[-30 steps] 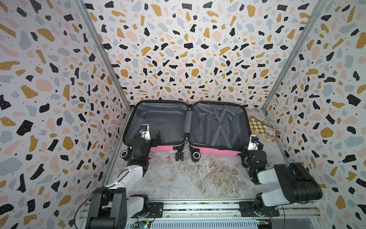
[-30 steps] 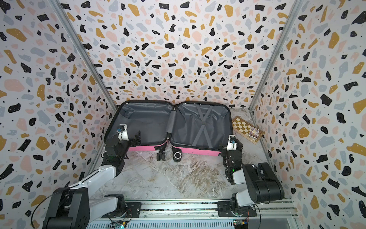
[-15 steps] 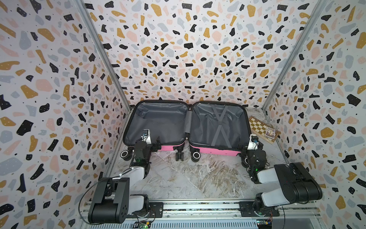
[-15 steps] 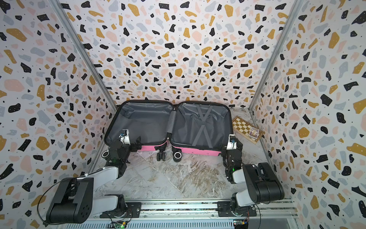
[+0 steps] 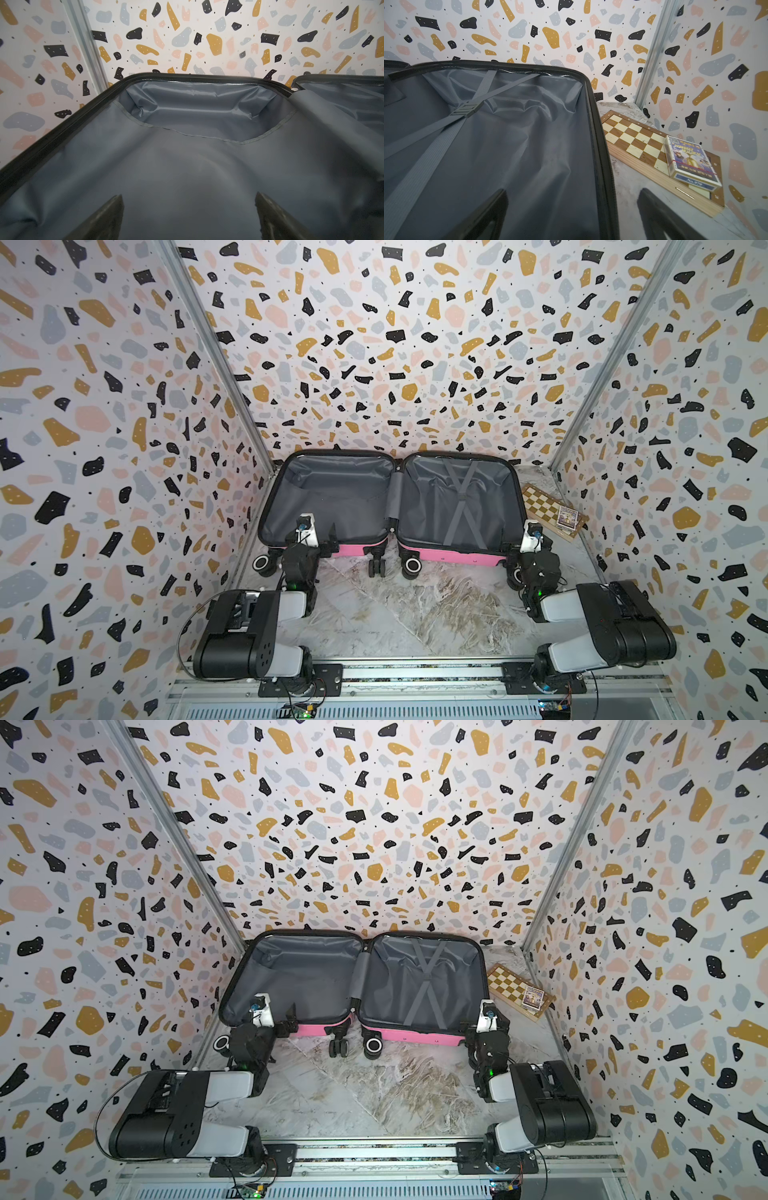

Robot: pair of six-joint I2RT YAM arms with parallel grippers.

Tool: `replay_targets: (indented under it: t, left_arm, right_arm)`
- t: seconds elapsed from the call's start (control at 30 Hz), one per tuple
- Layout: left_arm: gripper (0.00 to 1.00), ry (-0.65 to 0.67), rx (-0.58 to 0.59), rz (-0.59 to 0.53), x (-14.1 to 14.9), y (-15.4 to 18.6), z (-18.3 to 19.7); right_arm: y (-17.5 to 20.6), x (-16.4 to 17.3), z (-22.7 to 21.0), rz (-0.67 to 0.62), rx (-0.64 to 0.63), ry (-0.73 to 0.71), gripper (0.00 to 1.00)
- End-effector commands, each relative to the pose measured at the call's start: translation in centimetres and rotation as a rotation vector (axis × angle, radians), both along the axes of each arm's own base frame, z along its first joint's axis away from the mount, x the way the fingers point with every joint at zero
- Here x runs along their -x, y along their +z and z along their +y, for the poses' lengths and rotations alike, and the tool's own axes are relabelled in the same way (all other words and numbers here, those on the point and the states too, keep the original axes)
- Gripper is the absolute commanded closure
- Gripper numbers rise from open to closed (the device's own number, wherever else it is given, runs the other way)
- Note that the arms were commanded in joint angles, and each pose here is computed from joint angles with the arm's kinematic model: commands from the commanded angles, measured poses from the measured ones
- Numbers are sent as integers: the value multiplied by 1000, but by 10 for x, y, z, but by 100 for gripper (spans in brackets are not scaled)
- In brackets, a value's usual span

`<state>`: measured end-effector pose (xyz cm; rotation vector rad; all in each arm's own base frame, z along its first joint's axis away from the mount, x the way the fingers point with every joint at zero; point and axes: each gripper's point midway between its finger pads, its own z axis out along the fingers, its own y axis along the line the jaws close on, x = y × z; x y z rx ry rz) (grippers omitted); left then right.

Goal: Open the suitcase zippers
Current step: Reset both arms

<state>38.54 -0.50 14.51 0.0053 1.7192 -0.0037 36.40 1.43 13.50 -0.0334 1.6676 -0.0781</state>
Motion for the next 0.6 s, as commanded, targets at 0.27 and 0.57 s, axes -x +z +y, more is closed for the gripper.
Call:
replay_targets:
  t: [0.27, 0.57]
  left_arm:
    - [1, 34, -36, 186, 7, -45, 8]
    - [1, 85, -29, 185, 7, -45, 16]
  right_arm:
    - [-16, -5, 0, 75, 1, 16, 0]
    - [-16, -6, 0, 76, -10, 35, 0]
